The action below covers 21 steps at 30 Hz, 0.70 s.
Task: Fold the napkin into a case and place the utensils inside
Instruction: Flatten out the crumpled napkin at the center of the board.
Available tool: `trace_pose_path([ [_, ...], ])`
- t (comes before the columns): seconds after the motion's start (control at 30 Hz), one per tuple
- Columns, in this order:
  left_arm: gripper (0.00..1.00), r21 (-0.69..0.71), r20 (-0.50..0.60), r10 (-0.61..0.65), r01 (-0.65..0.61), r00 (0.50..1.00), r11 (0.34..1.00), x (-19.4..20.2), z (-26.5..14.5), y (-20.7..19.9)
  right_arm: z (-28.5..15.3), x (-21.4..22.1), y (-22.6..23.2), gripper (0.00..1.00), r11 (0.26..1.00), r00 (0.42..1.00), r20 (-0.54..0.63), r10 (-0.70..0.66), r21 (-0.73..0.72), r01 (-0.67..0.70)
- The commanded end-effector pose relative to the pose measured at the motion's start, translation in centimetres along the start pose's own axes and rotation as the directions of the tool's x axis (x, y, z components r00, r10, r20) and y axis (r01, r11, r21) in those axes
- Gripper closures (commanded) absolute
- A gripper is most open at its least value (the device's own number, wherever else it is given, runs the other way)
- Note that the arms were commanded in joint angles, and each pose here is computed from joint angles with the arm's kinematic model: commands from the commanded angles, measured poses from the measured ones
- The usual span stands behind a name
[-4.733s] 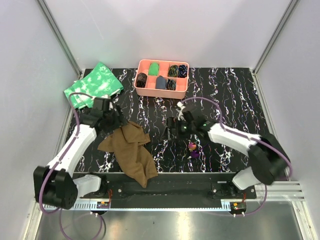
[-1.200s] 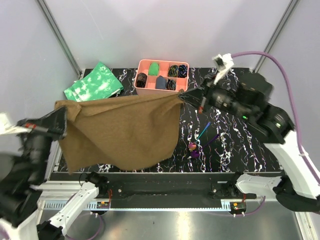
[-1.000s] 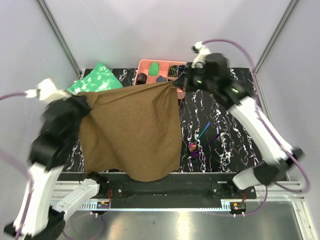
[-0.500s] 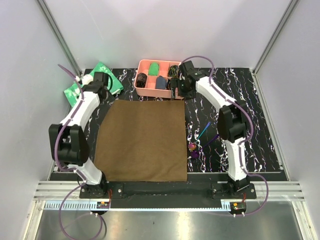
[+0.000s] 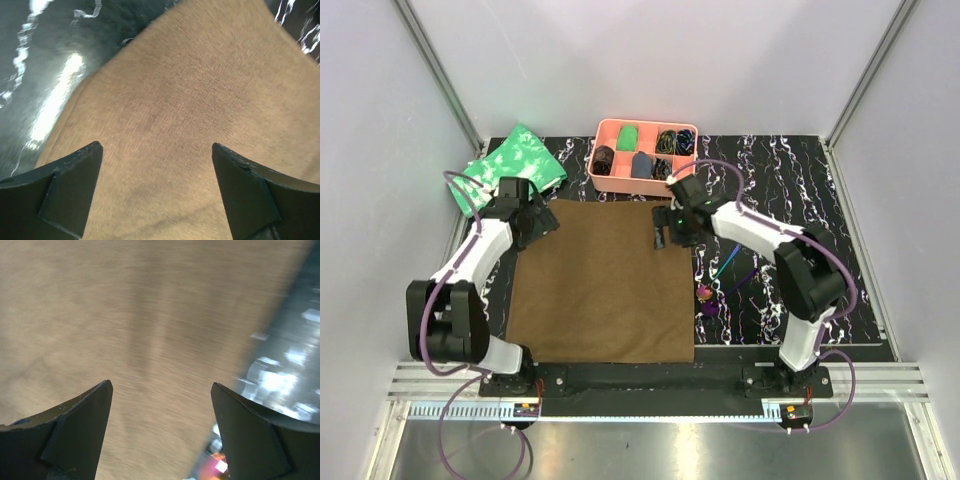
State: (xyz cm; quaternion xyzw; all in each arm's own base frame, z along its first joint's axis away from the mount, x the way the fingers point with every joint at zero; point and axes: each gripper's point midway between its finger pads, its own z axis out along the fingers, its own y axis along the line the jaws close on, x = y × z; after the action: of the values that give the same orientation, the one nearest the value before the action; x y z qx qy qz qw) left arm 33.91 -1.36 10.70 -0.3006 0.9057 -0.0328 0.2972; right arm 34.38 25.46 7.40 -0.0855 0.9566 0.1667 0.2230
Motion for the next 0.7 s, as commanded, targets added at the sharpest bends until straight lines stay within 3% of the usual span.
trace_pose_path([
  [0.0,0.02,0.17,0.155,0.172,-0.198,0.973,0.965,-6.4,0.5,-5.2,1.6,-1.9,4.5,0.13,0.991,0.998,0.066,-0.015,-0.135,0.024],
  [0.03,0.02,0.146,0.112,0.202,-0.217,0.973,0.965,-6.6,1.1,-4.9,1.7,-2.1,4.7,0.13,0.99,0.998,0.066,-0.017,-0.139,0.026],
  [0.07,0.02,0.155,0.151,0.215,-0.238,0.965,0.959,-9.9,0.3,-6.7,1.8,-2.0,4.7,0.14,0.99,0.998,0.063,-0.018,-0.139,0.027],
  [0.1,0.02,0.138,0.067,0.305,-0.312,0.95,0.94,-9.0,3.5,-6.4,1.9,-2.1,4.8,0.14,0.988,0.998,0.061,-0.028,-0.151,0.037],
  [0.13,0.02,0.117,0.007,0.337,-0.335,0.942,0.935,-8.5,4.6,-6.0,2.0,-2.1,5.0,0.14,0.986,0.997,0.061,-0.036,-0.159,0.046],
  [0.17,0.02,0.14,0.022,0.357,-0.356,0.934,0.924,-10.4,4.5,-7.6,2.0,-2.2,5.1,0.14,0.985,0.997,0.06,-0.039,-0.167,0.048],
  [0.23,0.04,0.168,-0.112,0.407,-0.387,0.906,0.907,-8.7,8.0,-6.7,2.1,-2.3,5.7,0.14,0.979,0.997,0.057,-0.046,-0.197,0.056],
  [0.5,0.08,0.227,-0.132,0.458,-0.423,0.879,0.877,-6.8,12.6,-6.5,2.0,-1.8,6.7,0.15,0.96,0.996,0.058,-0.064,-0.268,0.077],
  [0.6,0.15,0.237,-0.13,0.445,-0.408,0.886,0.882,-6.1,13.2,-6.3,2.4,-1.4,6.4,0.14,0.961,0.997,0.048,-0.068,-0.265,0.079],
  [0.67,0.32,0.241,-0.139,0.43,-0.391,0.892,0.888,-5.4,12.9,-6.1,2.9,-1.1,6.1,0.14,0.963,0.997,0.037,-0.065,-0.259,0.073],
])
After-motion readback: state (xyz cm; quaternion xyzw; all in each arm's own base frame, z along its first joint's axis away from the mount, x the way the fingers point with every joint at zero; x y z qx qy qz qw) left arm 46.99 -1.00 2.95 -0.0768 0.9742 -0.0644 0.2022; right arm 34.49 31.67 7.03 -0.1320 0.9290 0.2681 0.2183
